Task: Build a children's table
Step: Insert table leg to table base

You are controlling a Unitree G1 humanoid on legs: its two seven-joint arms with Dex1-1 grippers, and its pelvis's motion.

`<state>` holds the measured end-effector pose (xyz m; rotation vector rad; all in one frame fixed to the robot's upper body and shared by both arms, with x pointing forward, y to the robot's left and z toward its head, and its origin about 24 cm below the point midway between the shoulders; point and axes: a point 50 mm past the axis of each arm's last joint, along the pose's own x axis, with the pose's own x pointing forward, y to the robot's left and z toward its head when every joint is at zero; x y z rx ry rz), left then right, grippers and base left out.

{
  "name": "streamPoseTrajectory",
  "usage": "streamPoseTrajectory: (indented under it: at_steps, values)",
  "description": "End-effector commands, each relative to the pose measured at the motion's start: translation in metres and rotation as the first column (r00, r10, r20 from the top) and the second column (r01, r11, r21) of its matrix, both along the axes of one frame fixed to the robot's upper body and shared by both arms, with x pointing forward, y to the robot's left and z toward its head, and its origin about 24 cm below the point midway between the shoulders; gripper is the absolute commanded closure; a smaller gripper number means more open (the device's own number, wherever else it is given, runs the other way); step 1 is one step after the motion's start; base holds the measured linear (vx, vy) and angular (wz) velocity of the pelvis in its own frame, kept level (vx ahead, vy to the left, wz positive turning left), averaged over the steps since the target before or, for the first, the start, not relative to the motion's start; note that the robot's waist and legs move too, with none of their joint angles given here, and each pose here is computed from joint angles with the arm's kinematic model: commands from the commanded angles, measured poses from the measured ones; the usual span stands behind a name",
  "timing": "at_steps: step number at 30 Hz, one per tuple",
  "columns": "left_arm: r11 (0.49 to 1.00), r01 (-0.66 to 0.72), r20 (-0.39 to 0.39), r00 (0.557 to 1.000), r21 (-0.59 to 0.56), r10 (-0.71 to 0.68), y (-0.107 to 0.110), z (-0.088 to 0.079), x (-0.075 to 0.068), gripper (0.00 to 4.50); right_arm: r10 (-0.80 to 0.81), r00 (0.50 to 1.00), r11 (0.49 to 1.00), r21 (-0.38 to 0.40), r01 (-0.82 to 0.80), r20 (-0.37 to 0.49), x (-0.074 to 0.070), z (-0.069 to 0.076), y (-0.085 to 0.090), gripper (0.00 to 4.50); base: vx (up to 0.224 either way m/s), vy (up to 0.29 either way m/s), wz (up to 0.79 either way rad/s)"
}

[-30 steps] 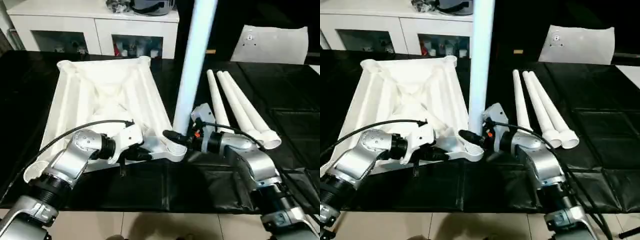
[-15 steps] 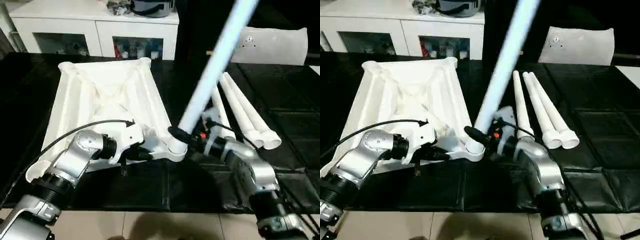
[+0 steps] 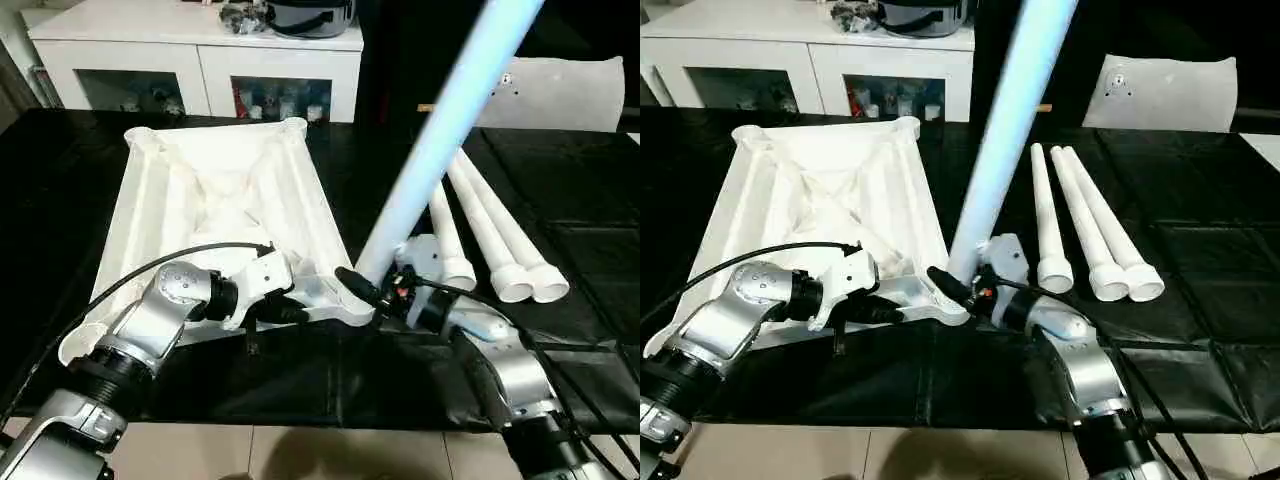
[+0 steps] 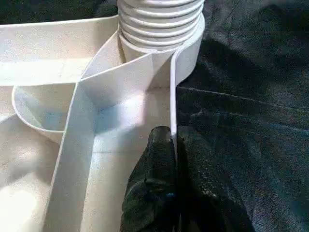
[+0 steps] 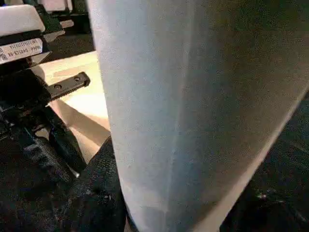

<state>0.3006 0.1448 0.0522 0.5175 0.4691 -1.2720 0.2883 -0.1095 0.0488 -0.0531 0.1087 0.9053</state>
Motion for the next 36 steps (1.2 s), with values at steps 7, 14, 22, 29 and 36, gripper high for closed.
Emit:
streamPoseTrajectory:
  at_steps: [7,14,22,29,36]
  values:
    - [0.995,0.077,0.038,0.996,0.056,-0.079,0.001,0.008,0.002,4.50,0.156,0.967,0.985,-0.040,-0.167,-0.199,-0.013,-0.030,0.006,2.59,0.000,0.000,0.00]
    - [0.971,0.205,0.012,0.978,0.121,-0.208,0.001,0.012,-0.003,4.50,0.333,0.909,0.936,-0.027,-0.351,-0.248,-0.027,-0.035,0.014,2.59,0.007,0.000,0.00]
    - [0.954,0.232,0.013,0.971,0.188,-0.239,0.010,0.020,0.007,4.50,0.441,0.865,0.891,0.002,-0.454,-0.241,-0.028,-0.027,0.028,2.59,0.000,0.000,0.00]
    - [0.967,0.181,0.008,0.983,0.178,-0.185,0.018,0.019,0.004,4.50,0.385,0.899,0.918,-0.017,-0.397,-0.210,-0.021,-0.027,0.030,2.59,0.000,0.000,0.00]
    - [0.988,0.032,0.018,0.999,0.149,-0.035,0.024,0.018,-0.013,4.50,0.193,0.969,0.978,-0.049,-0.203,-0.152,-0.005,-0.029,0.030,2.59,0.000,0.000,0.00]
